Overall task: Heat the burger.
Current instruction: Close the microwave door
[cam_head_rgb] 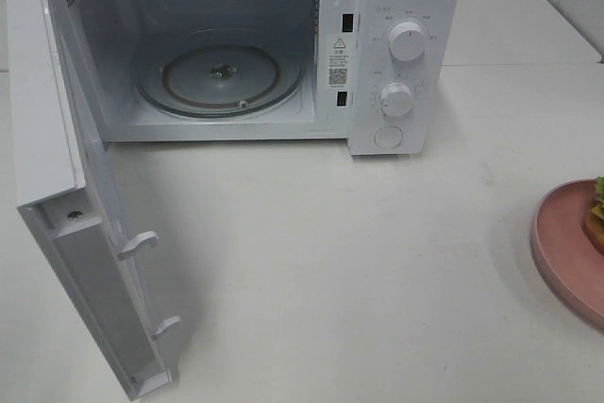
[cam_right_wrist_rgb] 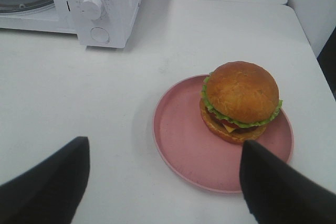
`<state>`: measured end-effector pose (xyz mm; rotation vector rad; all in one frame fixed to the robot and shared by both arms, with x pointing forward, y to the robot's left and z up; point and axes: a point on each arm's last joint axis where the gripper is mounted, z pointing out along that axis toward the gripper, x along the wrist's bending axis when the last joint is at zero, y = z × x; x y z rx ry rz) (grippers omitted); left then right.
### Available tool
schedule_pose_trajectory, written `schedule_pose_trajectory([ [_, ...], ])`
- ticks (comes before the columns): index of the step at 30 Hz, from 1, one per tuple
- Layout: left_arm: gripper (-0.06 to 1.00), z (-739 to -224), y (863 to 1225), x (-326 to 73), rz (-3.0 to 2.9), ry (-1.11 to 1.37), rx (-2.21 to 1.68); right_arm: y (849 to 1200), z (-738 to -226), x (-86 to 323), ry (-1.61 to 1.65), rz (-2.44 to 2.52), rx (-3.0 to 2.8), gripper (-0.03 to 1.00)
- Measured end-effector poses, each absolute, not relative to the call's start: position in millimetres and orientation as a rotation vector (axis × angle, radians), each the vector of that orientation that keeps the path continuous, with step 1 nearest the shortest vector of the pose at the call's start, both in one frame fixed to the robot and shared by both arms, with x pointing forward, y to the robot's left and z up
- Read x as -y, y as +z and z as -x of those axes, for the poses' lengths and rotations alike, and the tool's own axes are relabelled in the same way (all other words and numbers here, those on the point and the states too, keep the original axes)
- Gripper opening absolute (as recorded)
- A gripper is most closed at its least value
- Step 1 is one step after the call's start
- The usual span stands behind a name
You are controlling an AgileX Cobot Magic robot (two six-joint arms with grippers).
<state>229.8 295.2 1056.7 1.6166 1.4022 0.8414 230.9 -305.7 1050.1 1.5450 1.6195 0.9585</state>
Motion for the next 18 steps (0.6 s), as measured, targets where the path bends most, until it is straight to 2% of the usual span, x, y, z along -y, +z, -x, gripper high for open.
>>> schedule_pose_trajectory([
  [18, 0.99, -229.7, 1056.8, -294.5, -1.614, 0.832, -1.399, 1050.1, -230.9, 305.7, 0.958, -1.545, -1.620, 0.76],
])
